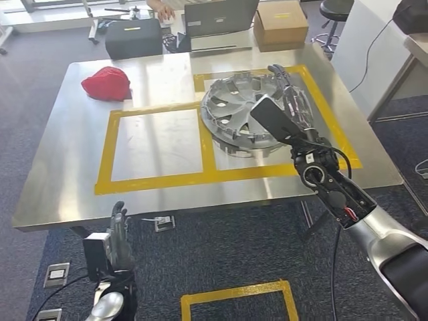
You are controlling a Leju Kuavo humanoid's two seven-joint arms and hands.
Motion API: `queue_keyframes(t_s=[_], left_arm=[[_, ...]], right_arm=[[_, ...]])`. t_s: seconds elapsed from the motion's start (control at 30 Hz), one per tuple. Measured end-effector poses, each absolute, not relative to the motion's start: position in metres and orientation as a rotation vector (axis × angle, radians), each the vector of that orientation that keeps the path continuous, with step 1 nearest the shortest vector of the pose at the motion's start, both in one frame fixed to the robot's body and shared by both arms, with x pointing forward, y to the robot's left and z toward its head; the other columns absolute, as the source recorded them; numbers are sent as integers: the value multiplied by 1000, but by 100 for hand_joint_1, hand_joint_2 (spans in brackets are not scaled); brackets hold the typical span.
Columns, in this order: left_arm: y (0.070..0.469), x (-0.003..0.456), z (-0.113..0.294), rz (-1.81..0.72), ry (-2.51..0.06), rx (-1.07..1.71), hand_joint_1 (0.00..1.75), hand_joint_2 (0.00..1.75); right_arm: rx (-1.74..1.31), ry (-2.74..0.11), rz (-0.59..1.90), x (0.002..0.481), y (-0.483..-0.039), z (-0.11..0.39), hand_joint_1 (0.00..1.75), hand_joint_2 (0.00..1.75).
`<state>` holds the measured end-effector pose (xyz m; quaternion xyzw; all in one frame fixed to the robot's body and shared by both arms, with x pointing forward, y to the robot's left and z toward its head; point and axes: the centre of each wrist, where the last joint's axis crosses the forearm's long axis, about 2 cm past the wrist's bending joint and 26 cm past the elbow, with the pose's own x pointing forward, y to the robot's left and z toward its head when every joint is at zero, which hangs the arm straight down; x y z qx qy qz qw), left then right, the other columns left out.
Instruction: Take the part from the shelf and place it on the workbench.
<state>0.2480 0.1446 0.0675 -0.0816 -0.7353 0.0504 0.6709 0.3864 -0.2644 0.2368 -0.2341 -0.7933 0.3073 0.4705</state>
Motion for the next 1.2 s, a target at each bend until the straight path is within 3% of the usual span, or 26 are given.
queue_keyframes(t_s=[1.2], left_arm=[[147, 250, 68, 110, -1656, -187, 0, 0]], right_arm=[[-570, -1943, 767, 389, -264, 236, 0, 0]])
